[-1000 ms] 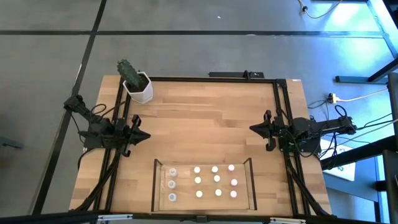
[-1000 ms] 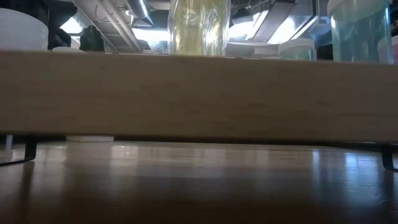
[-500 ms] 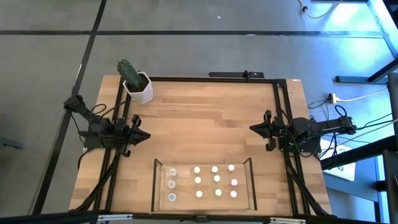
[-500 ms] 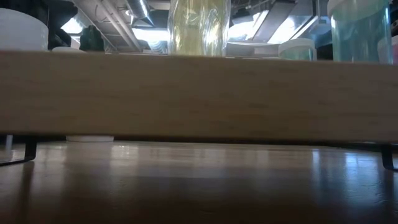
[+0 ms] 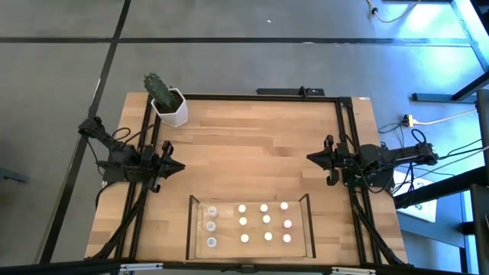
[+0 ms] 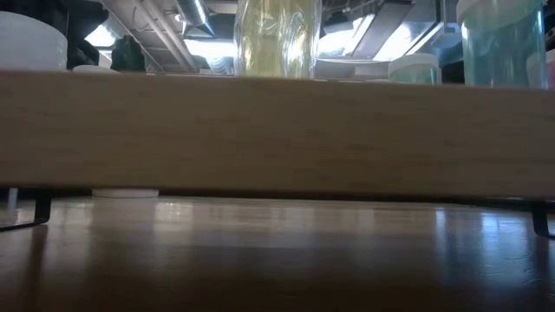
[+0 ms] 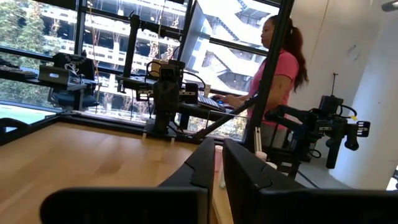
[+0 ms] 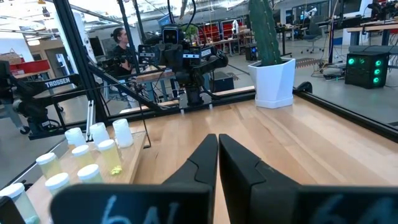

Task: Pick and place medicine bottles onto shelf by color
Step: Return to Home Position

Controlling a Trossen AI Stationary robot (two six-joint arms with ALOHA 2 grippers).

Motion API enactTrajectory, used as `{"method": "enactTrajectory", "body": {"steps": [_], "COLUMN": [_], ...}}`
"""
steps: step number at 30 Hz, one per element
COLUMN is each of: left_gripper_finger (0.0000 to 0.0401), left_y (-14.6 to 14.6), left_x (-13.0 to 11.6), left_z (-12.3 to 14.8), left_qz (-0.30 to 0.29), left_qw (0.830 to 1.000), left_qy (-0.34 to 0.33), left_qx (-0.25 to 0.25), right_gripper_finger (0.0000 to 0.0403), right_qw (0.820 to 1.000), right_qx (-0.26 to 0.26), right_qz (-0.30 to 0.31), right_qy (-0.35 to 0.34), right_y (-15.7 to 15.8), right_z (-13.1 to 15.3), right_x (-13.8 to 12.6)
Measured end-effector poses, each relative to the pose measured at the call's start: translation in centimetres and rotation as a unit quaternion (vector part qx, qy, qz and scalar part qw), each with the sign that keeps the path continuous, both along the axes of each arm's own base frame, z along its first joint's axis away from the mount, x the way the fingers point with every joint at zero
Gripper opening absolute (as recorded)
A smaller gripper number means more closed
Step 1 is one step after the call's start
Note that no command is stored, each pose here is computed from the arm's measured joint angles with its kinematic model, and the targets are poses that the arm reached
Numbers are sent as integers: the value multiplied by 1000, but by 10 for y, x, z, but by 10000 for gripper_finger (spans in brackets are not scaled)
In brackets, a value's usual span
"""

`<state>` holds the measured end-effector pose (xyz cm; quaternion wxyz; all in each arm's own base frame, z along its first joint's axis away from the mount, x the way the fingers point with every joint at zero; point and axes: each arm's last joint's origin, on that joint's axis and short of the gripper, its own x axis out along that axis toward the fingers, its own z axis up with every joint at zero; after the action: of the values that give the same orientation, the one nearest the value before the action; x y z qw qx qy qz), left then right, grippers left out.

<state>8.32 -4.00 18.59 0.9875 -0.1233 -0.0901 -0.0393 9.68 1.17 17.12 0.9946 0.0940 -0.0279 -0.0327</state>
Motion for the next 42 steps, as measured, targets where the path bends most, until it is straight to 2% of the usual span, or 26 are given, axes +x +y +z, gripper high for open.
{"method": "enactTrajectory", "body": {"steps": [14, 31, 42], "left_gripper_finger": [10, 35, 22], "left_y": [0, 0, 0], "left_x": [0, 0, 0], "left_z": [0, 0, 0], "left_qz": [0, 0, 0], "left_qw": [1000, 1000, 1000], "left_qy": [0, 0, 0], "left_qx": [0, 0, 0], "right_gripper_finger": [19, 19, 19], "right_qw": [1000, 1000, 1000], "right_qx": [0, 0, 0], "right_qz": [0, 0, 0], "right_qy": [0, 0, 0], "right_y": [0, 0, 0], "right_z": [0, 0, 0], "right_x": [0, 0, 0]}}
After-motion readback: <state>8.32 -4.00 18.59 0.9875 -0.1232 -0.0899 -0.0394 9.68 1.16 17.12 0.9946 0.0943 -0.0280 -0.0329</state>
